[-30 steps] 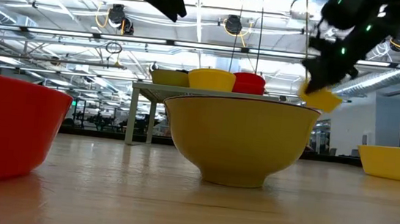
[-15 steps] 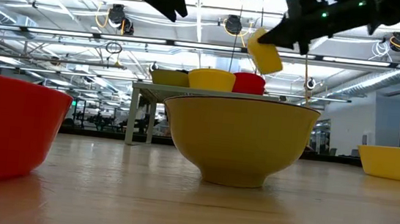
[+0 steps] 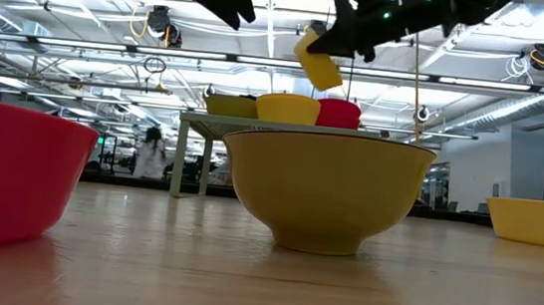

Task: Pick & Place Mini bowls
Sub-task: Stack the yellow bowl on top of the other yellow bowl on the shelf

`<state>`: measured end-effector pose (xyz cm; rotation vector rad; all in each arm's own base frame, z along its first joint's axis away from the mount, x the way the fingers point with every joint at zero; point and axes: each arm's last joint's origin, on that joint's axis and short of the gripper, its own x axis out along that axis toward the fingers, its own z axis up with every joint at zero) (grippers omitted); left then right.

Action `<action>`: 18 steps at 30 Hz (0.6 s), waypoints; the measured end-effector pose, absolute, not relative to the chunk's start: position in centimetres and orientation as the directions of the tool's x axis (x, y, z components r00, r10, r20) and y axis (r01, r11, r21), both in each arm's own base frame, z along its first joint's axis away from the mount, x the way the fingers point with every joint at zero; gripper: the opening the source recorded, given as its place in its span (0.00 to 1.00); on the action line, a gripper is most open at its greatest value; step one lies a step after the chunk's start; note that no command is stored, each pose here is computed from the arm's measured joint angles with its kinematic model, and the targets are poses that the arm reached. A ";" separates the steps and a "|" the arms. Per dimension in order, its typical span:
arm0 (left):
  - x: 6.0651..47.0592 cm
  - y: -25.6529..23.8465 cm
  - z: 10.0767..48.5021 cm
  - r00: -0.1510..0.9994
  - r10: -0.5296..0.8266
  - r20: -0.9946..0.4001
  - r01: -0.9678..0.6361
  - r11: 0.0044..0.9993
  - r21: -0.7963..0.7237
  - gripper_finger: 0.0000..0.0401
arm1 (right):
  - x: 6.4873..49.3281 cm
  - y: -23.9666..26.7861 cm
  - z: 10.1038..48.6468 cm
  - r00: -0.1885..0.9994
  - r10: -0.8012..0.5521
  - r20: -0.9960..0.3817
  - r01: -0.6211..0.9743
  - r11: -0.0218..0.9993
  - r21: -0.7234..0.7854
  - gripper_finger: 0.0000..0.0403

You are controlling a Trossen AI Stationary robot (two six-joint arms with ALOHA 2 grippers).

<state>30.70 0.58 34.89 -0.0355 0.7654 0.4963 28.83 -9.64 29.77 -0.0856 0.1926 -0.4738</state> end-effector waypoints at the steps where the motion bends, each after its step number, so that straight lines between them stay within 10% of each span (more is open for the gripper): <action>1: 30.7 0.6 34.9 0.614 0.414 -0.672 -0.441 0.886 0.142 0.60 | 29.2 -9.8 29.6 0.871 -0.460 -0.173 0.444 0.887 -0.128 0.00; 18: 30.7 0.0 34.9 0.628 0.372 -0.683 -0.403 0.907 0.123 0.60 | 32.5 -10.9 27.1 0.854 -0.457 -0.250 0.428 0.889 -0.161 0.02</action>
